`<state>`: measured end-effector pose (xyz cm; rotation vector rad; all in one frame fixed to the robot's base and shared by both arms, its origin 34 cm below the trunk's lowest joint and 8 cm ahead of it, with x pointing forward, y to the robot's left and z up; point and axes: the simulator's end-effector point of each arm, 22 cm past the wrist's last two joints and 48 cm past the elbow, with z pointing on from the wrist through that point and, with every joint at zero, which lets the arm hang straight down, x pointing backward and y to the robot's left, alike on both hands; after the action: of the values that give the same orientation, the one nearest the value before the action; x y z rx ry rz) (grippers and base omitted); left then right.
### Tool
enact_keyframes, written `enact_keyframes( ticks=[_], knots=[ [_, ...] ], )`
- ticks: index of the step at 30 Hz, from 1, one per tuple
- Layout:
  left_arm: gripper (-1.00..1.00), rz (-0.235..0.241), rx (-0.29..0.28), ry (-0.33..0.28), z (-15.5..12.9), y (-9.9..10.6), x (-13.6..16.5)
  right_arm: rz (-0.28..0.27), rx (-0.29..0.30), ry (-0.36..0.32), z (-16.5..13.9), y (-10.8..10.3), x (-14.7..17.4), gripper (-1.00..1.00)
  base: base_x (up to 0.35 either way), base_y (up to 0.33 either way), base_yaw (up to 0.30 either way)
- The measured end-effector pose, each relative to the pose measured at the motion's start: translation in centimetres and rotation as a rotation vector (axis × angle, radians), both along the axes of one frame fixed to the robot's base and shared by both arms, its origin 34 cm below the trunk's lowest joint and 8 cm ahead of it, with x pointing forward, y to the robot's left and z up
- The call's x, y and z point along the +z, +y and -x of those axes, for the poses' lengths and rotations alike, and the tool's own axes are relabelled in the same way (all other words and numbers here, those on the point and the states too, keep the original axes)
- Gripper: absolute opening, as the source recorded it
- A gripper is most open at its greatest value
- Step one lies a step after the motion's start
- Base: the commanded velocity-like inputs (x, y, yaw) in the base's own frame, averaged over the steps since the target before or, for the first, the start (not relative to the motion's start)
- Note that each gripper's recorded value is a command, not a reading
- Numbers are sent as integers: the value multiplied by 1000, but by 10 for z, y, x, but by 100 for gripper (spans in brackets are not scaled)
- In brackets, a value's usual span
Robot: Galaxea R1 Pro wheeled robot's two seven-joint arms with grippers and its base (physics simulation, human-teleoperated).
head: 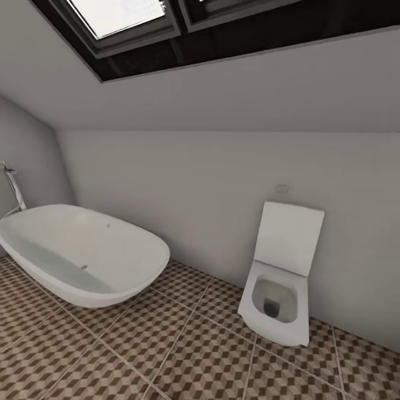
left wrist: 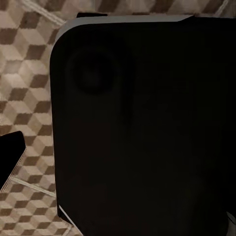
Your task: Take the four mousetraps from the cabinet in the bathroom and place them on the bathroom floor. Make sure all four end up on the same floor surface, and ensure that at least two of them are either under or directly next to the same bathroom sink.
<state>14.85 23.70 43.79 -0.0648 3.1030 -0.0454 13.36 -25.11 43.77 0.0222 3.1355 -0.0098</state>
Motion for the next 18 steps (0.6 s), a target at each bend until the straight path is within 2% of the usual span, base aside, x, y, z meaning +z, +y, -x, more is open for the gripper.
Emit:
enact_keyframes(
  ticks=[18],
  knots=[
    [100,0,0,0,0,0,0,0,0,-1,0,0,0,100,0,0,-290]
  ],
)
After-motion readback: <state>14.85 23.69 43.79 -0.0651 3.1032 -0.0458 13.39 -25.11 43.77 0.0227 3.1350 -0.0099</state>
